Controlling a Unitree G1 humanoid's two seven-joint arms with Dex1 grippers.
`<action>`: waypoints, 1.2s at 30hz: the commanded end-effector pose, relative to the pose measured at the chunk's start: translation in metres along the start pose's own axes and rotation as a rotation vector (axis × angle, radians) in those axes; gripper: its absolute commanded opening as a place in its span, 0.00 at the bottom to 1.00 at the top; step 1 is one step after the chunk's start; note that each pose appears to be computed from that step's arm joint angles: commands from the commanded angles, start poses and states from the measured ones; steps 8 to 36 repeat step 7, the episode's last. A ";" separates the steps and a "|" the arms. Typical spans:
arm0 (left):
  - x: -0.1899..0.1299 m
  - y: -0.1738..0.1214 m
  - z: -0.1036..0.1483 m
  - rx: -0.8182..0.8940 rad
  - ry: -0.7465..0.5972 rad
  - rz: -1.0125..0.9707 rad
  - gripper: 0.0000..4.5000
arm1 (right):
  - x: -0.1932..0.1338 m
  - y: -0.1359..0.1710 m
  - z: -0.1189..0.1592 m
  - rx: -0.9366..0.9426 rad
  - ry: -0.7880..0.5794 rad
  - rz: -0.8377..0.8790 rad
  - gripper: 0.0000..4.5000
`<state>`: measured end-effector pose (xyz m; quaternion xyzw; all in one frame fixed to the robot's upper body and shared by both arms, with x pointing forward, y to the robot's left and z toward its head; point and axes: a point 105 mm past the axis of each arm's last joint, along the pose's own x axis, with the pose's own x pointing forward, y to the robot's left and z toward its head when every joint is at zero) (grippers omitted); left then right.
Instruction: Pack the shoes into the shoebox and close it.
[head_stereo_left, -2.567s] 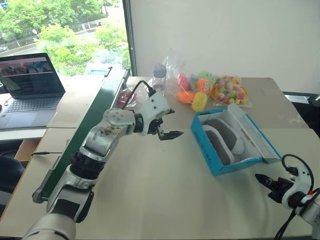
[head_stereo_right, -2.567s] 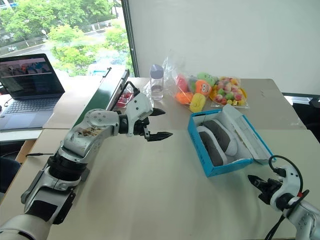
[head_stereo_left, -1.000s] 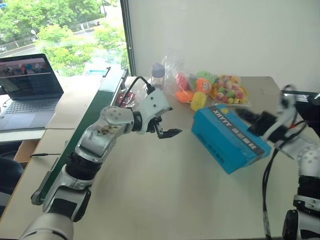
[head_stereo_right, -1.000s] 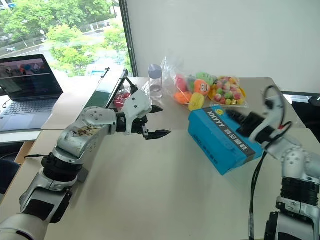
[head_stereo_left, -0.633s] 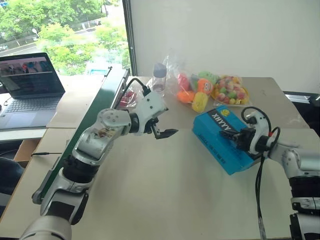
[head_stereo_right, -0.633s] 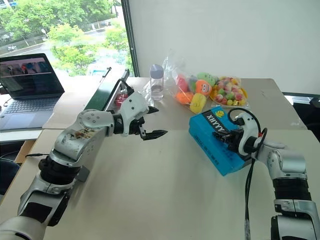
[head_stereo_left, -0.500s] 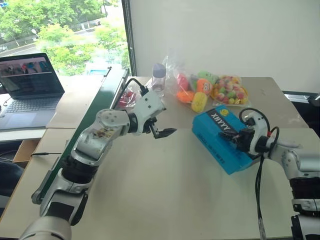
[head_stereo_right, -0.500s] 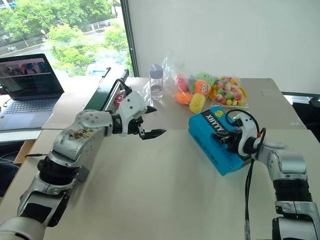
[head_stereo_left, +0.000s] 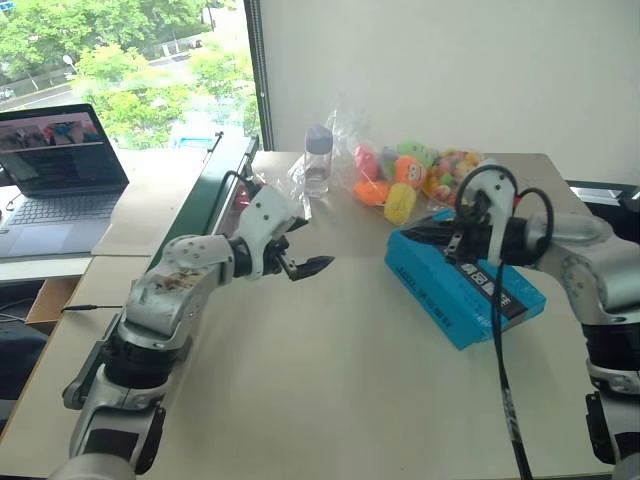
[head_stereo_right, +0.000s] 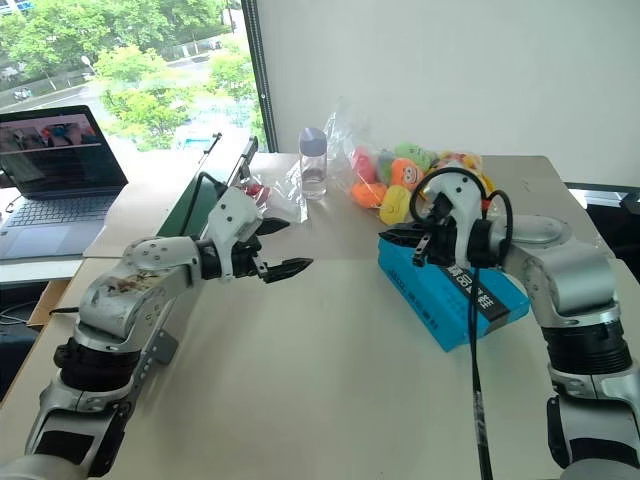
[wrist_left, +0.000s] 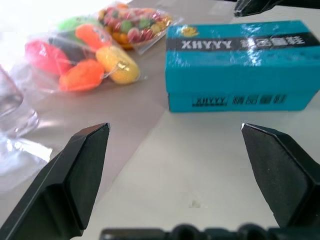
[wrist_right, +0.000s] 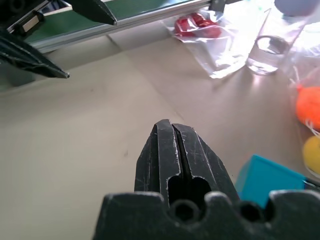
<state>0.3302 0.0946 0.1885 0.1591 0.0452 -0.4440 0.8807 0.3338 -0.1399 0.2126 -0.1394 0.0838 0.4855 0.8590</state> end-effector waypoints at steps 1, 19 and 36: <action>-0.014 0.011 0.011 0.025 -0.040 0.064 1.00 | 0.004 0.000 0.017 -0.066 -0.063 0.029 0.01; -0.025 0.024 0.006 -0.017 -0.044 0.157 1.00 | 0.013 -0.007 0.018 -0.054 -0.096 0.047 0.01; -0.025 0.024 0.006 -0.017 -0.044 0.157 1.00 | 0.013 -0.007 0.018 -0.054 -0.096 0.047 0.01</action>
